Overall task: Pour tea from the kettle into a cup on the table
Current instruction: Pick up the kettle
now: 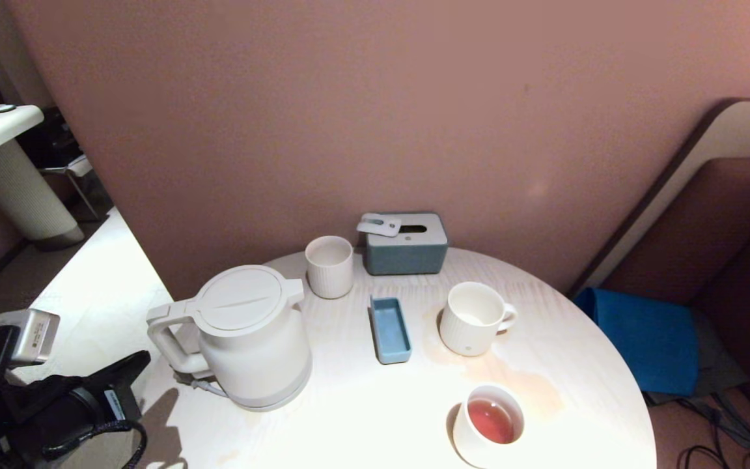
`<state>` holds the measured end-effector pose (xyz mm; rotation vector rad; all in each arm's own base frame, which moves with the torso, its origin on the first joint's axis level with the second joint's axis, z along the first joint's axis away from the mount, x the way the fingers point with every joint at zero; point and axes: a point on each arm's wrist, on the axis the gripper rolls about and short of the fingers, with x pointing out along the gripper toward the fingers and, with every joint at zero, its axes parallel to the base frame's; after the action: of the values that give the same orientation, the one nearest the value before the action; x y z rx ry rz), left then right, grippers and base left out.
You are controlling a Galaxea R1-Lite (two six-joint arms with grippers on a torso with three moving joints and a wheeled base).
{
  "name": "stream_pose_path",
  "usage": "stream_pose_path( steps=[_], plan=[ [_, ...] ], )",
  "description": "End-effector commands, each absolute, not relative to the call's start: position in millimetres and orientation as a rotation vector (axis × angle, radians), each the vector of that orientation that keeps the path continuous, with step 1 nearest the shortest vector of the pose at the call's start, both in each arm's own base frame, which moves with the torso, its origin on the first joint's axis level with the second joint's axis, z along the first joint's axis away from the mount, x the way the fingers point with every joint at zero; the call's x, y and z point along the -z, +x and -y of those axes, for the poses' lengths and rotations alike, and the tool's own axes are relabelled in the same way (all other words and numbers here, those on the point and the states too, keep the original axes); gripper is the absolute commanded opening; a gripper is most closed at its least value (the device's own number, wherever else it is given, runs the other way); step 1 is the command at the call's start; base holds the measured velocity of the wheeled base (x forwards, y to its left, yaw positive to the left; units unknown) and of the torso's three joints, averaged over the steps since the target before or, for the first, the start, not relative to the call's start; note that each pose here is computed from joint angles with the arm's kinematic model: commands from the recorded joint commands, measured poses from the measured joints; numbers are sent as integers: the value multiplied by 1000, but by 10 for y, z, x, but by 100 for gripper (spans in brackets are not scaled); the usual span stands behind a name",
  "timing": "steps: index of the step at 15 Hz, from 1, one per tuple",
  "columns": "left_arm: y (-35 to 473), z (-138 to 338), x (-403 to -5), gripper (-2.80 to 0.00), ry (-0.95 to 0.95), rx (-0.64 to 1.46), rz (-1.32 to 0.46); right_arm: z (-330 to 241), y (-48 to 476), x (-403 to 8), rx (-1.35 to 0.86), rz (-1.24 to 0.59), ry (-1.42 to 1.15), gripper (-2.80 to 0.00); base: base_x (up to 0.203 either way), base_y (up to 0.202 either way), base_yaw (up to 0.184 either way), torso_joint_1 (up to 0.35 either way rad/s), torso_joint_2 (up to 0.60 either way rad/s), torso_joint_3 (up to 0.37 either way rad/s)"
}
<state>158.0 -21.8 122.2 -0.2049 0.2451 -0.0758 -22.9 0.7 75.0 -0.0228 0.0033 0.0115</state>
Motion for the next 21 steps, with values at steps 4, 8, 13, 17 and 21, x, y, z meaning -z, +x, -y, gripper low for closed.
stream_pose_path(
  steps=[4, 8, 13, 17, 21],
  plan=[
    [1733, 250, -1187, -280, -210, 76, -274, -7, -228, -750, -12, -4, -23, -280, 0, 0, 0, 0, 0, 0],
    [1764, 258, -1218, 0, -211, 79, -261, -7, -228, -750, -12, -4, -23, -280, 0, 0, 0, 0, 0, 0],
    [1754, 256, -1228, 0, -208, 78, -254, -7, -228, -750, -12, -4, -23, -280, 0, 0, 0, 0, 0, 0],
    [1789, 262, -1191, 0, -202, 78, -274, -7, -228, -750, -12, -4, -23, -280, 0, 0, 0, 0, 0, 0],
    [1865, 269, -1088, 0, -196, 67, -323, -7, -228, -750, -12, -4, -23, -280, 0, 0, 0, 0, 0, 0]
  ],
)
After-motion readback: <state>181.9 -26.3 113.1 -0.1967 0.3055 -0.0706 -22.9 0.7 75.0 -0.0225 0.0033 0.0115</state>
